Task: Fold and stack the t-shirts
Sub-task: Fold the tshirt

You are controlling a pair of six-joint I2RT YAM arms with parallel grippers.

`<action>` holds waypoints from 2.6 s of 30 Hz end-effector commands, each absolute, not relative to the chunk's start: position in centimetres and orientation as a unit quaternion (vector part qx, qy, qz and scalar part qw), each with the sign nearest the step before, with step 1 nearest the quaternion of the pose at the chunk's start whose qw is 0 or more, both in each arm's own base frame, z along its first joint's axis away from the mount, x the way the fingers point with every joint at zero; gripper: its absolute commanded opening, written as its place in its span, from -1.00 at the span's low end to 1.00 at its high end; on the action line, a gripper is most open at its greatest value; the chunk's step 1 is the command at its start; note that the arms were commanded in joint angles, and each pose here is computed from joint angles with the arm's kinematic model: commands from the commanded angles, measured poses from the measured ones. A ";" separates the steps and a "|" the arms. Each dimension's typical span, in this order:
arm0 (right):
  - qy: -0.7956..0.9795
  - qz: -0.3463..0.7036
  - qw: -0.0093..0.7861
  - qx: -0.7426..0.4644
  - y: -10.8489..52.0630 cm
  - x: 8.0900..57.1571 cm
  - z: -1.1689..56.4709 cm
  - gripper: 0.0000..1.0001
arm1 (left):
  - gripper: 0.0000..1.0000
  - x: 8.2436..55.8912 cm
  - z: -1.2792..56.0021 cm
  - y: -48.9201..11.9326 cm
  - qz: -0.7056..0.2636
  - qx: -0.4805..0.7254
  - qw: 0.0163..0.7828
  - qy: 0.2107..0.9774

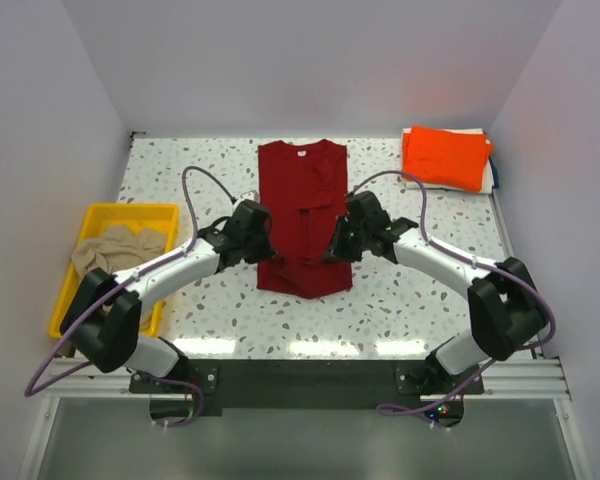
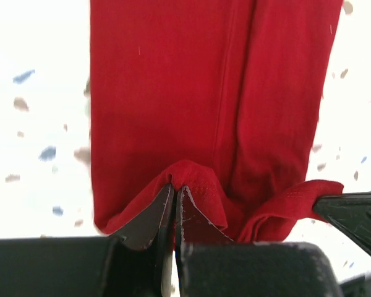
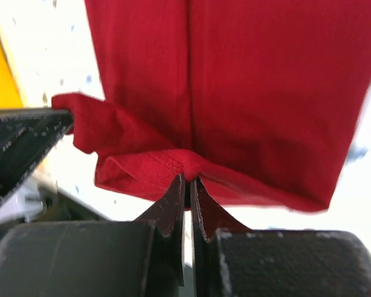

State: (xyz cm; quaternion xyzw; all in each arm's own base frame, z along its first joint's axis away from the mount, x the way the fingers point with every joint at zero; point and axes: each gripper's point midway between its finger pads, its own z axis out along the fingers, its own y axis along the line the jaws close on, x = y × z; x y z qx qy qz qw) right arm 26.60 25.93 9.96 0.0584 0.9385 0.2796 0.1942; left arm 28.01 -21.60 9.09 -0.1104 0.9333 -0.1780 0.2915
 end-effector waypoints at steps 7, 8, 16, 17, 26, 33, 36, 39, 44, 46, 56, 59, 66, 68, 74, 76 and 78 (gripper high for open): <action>0.917 0.283 0.264 0.098 24.7 37.1 10.7 -1.00 | -1.00 37.3 9.7 -22.3 -0.184 -0.136 0.319 0.920; 0.913 0.285 0.274 0.098 24.9 38.2 11.6 -1.00 | -1.00 37.9 9.7 -22.3 -0.182 -0.135 0.321 0.920; 0.915 0.273 0.269 0.127 24.0 42.4 9.3 -1.00 | -1.00 42.7 8.5 -20.1 -0.161 -0.162 0.316 0.921; 0.915 0.272 0.269 0.130 23.9 42.8 9.0 -1.00 | -1.00 43.1 8.6 -20.1 -0.169 -0.160 0.316 0.920; 0.903 0.283 0.278 0.163 21.5 45.8 9.1 -1.00 | -1.00 45.7 7.9 -19.4 -0.177 -0.167 0.309 0.919; 0.893 0.303 0.280 0.177 20.4 47.4 9.8 -1.00 | -1.00 47.0 8.4 -18.9 -0.190 -0.174 0.316 0.913; 0.891 0.310 0.280 0.176 20.7 48.1 9.8 -1.00 | -1.00 47.5 8.4 -18.6 -0.190 -0.177 0.316 0.913; 0.892 0.311 0.274 0.178 20.8 48.5 9.2 -1.00 | -1.00 47.8 8.4 -18.6 -0.192 -0.179 0.317 0.912; 0.895 0.309 0.274 0.171 20.6 49.4 8.6 -1.00 | -1.00 48.4 8.3 -18.0 -0.187 -0.177 0.321 0.911; 0.892 0.317 0.277 0.166 20.5 50.0 9.1 -0.99 | -0.86 48.7 8.5 -17.8 -0.189 -0.171 0.326 0.910; 0.879 0.318 0.329 0.134 18.9 50.9 14.1 0.27 | 0.05 49.4 12.7 -15.6 -0.182 -0.154 0.382 0.893; 0.876 0.334 0.328 0.112 20.8 49.9 14.6 -0.05 | -0.38 48.9 12.7 -17.8 -0.217 -0.137 0.379 0.889; 0.881 0.376 0.279 0.064 27.4 48.1 11.3 -0.86 | -1.00 48.2 10.0 -24.3 -0.266 -0.083 0.352 0.894; 0.878 0.397 0.262 0.063 28.9 48.1 9.7 -0.89 | -1.00 48.0 8.9 -25.7 -0.276 -0.070 0.341 0.896; 0.881 0.407 0.227 0.083 29.5 49.6 5.6 -0.95 | -1.00 49.1 5.6 -25.4 -0.272 -0.082 0.331 0.900; 0.876 0.418 0.219 0.102 29.0 50.4 5.2 -0.96 | -1.00 49.8 4.5 -24.1 -0.267 -0.100 0.324 0.902; 0.871 0.428 0.199 0.136 27.6 50.8 4.2 -0.96 | -1.00 49.9 3.8 -23.1 -0.268 -0.116 0.320 0.901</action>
